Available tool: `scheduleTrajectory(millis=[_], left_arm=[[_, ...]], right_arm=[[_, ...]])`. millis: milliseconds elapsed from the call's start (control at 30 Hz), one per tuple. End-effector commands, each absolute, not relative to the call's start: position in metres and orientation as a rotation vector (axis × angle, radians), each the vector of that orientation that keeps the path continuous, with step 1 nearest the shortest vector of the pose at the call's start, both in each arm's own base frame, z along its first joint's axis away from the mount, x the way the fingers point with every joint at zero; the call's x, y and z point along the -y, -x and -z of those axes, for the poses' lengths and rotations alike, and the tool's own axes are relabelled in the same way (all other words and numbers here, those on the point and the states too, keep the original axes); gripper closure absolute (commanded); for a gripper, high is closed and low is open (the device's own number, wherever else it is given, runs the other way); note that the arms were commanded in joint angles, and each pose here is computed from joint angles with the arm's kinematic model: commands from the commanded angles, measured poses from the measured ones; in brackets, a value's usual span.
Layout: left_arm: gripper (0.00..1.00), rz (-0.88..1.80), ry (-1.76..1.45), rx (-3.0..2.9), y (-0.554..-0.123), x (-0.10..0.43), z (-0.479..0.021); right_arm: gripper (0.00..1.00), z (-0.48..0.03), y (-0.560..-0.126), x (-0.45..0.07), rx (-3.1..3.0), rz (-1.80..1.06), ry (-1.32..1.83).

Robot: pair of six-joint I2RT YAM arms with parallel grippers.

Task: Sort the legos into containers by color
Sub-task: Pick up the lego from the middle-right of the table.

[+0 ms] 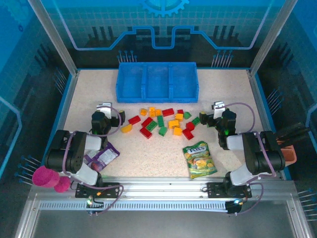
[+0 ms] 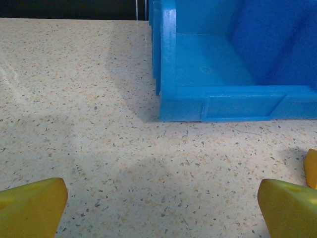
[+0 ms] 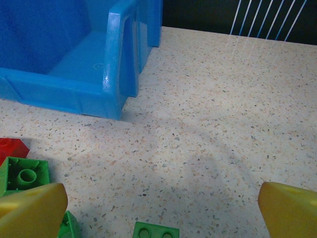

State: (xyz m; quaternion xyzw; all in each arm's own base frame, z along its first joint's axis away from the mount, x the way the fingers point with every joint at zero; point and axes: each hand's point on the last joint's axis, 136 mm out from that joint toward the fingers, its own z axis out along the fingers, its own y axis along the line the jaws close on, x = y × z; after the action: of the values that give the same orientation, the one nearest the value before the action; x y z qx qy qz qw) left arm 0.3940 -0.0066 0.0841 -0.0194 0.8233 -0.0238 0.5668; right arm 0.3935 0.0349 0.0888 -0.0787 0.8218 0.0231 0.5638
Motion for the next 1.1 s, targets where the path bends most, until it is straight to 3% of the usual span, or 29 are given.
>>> scheduleTrajectory(millis=[0,200,333,533,667,800,1067], left_arm=[[0.01,0.080,0.044,-1.904,-0.399,0.009,-0.094],[0.01,0.186,-0.015,-1.903,-0.397,0.019,-0.096],[0.01,0.187,-0.035,-1.922,-0.390,0.022,-0.123],[0.01,0.163,-0.146,-1.888,-0.360,0.065,-0.269],[0.01,0.157,-0.196,-1.957,-0.348,0.071,-0.323],[0.00,0.196,-0.244,-2.014,-0.344,0.079,-0.336],[0.01,0.274,-0.295,-2.110,-0.353,0.094,-0.314]], right_arm=[[0.00,-0.098,-0.400,-0.034,-1.905,-0.054,0.172],[0.00,-0.100,-0.400,-0.034,-1.905,-0.063,0.177],[0.00,-0.124,-0.406,-0.020,-1.998,0.015,0.089],[0.08,-0.148,-0.375,-0.024,-2.269,-0.111,-0.103],[0.12,-0.151,-0.357,-0.027,-2.436,-0.136,-0.138],[0.14,-0.144,-0.348,-0.031,-2.582,-0.157,-0.149],[0.20,-0.093,-0.349,-0.028,-2.790,-0.106,-0.177]])
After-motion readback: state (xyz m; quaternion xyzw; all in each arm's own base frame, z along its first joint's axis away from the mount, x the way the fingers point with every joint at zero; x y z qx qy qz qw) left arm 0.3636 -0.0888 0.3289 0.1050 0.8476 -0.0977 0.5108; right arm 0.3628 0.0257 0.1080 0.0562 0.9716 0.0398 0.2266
